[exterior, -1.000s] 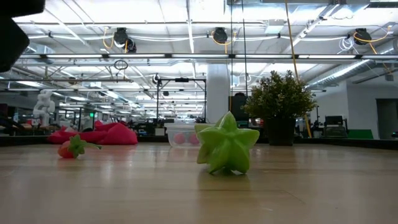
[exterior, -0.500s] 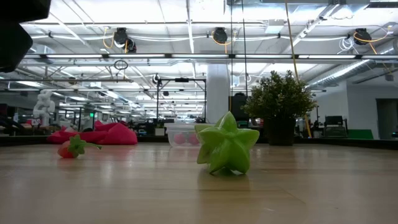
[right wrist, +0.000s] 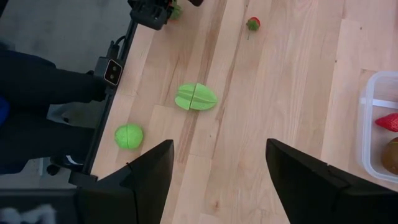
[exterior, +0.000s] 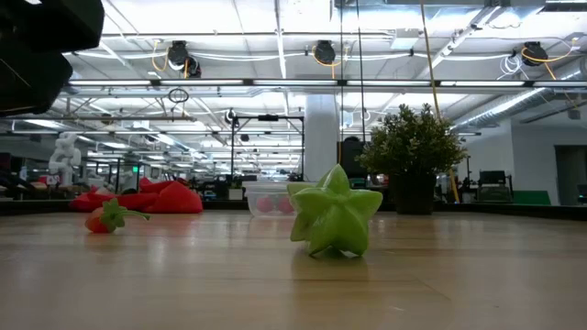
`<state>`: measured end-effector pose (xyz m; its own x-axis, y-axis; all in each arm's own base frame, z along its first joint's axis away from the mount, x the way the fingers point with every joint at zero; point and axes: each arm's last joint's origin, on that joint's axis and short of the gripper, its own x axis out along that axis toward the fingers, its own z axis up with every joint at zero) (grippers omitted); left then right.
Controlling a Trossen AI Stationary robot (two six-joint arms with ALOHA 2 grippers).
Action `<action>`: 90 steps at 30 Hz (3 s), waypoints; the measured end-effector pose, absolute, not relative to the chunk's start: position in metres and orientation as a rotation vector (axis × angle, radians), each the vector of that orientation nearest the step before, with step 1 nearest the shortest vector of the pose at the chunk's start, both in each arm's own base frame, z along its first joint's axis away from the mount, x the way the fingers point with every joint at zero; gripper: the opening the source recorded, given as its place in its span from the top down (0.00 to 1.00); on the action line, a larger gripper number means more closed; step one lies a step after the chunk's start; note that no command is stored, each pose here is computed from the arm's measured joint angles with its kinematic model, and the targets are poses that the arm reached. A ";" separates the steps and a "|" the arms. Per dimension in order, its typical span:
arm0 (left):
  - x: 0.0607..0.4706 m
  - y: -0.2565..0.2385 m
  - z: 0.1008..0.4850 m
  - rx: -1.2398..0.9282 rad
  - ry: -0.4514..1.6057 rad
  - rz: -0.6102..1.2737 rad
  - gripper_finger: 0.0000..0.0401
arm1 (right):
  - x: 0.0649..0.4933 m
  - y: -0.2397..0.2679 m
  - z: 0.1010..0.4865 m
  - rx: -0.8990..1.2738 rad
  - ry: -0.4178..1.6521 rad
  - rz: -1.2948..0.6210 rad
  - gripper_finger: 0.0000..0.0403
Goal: Pick and placing Produce into tupperware
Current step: Put the bottom strawberry into the bin
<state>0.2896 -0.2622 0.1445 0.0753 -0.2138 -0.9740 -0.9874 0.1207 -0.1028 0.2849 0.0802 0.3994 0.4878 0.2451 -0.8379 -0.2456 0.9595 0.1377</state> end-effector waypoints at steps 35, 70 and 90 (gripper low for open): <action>0.289 -0.261 0.156 -1.331 1.334 0.902 0.64 | 0.285 0.080 0.399 -0.001 1.019 0.298 0.39; 0.307 -0.028 0.252 -1.041 1.368 0.915 0.63 | 0.282 0.079 0.397 -0.024 1.056 0.305 0.39; 0.297 0.102 0.252 -0.953 1.306 0.814 0.63 | 0.280 0.079 0.397 0.024 1.080 0.272 0.39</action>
<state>0.2973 0.1023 0.2525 0.1056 -0.0325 -0.9939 -0.9068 0.4070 -0.1097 0.2804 0.0790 0.3965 0.4416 0.2307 -0.8670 -0.2075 0.9664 0.1515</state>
